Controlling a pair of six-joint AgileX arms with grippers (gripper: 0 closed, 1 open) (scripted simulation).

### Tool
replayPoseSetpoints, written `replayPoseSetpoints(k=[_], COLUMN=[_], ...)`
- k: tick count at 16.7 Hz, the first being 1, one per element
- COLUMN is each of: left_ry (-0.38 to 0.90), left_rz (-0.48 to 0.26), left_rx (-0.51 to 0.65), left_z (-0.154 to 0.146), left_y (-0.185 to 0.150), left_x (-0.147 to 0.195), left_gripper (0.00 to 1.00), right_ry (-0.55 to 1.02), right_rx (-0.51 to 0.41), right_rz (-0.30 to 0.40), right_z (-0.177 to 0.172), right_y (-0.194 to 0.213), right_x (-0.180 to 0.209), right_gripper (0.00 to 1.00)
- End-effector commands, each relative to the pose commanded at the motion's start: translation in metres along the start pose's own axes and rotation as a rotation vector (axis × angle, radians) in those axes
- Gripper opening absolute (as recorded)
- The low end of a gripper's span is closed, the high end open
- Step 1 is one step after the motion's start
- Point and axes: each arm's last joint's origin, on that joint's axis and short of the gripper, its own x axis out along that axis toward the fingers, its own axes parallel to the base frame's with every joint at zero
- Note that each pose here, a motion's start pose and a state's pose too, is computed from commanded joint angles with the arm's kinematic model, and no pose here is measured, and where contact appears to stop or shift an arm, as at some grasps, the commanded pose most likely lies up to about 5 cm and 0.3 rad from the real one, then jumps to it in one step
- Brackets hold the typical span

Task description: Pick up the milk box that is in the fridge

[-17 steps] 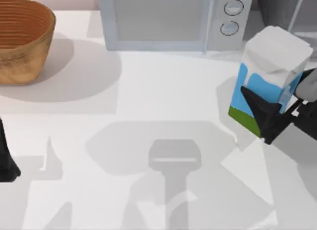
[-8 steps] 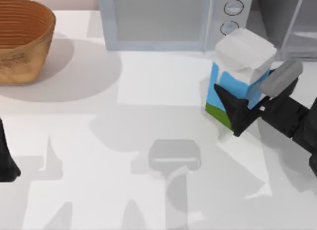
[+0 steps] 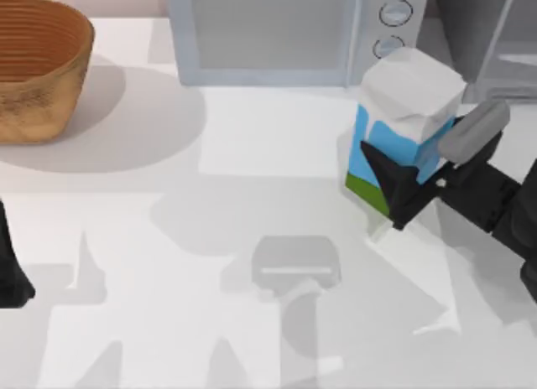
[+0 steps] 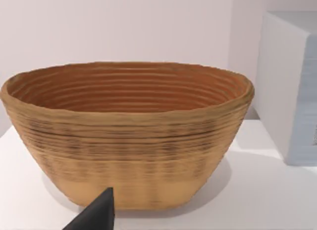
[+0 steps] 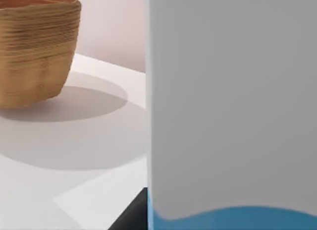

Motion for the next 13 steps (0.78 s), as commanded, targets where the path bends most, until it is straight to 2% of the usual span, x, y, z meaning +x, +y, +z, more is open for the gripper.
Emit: replayPoseSetpoints(k=[10, 13], left_ry=[0.000, 0.000], left_rz=[0.000, 0.000], left_rx=[0.000, 0.000], left_z=[0.0000, 0.0000], left_y=[0.0000, 0.0000], left_x=[0.0000, 0.0000], left_gripper=[1.00, 1.00], right_ry=[0.000, 0.000], right_rx=[0.000, 0.000], right_rz=[0.000, 0.000], right_z=[0.0000, 0.0000], right_y=[0.0000, 0.0000], right_x=[0.0000, 0.0000], right_gripper=[0.98, 1.00])
